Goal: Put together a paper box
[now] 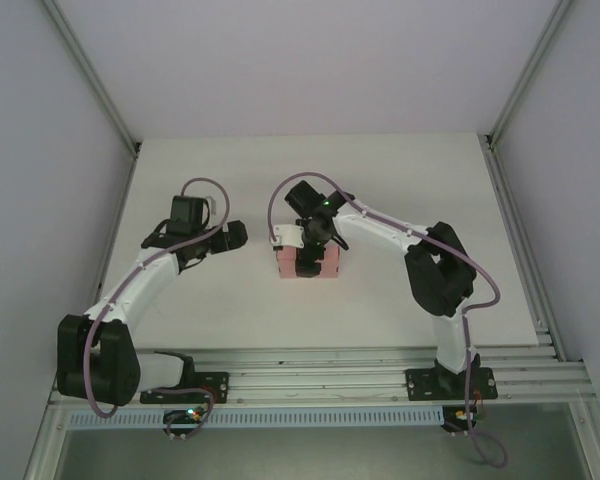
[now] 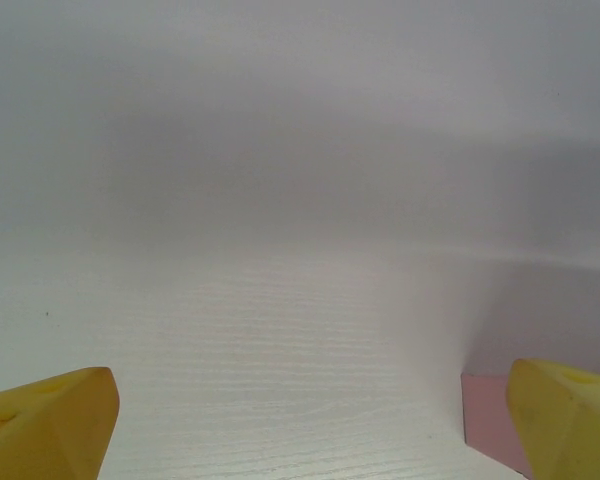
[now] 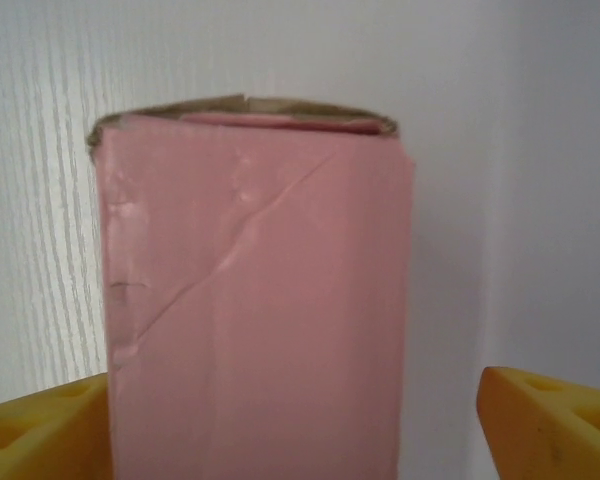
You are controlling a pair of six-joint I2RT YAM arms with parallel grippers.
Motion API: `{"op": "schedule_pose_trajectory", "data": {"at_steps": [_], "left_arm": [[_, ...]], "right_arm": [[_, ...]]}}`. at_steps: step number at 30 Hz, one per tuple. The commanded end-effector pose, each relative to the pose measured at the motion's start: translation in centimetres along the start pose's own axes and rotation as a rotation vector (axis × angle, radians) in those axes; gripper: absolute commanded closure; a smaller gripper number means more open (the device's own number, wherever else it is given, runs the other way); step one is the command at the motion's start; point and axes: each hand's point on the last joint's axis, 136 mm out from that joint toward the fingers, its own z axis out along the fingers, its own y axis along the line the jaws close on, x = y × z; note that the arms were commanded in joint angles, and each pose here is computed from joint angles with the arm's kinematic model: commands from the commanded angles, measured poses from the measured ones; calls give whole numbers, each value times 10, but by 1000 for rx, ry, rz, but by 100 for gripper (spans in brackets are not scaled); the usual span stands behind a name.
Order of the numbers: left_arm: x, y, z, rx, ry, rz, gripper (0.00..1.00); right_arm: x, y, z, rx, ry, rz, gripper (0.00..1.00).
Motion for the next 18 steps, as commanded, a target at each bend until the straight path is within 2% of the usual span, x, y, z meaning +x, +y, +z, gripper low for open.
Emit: {"op": "schedule_pose_trajectory", "data": {"at_steps": [1,3,5,9,14,18], "left_arm": [[4,6,-6,-21,0,-14,0],[4,7,-8,-23,-3,-10,0],[4,8,-9,-26,-11,-8,0],[5,9,-12,-32,-16,-2,0],[4,12,-16,-42,-27,1,0],[9,14,-18,-46,-26,-2,0]], "right_arm": [[18,13,3,-82,91,-25,19],[19,12,4,-83,100,-28,30],[19,13,4,-86,98,-32,36],[18,10,1,-75,97,-36,60],[15,-9,-8,36,105,-37,64],[12,-39,-21,232,91,-38,66]]}}
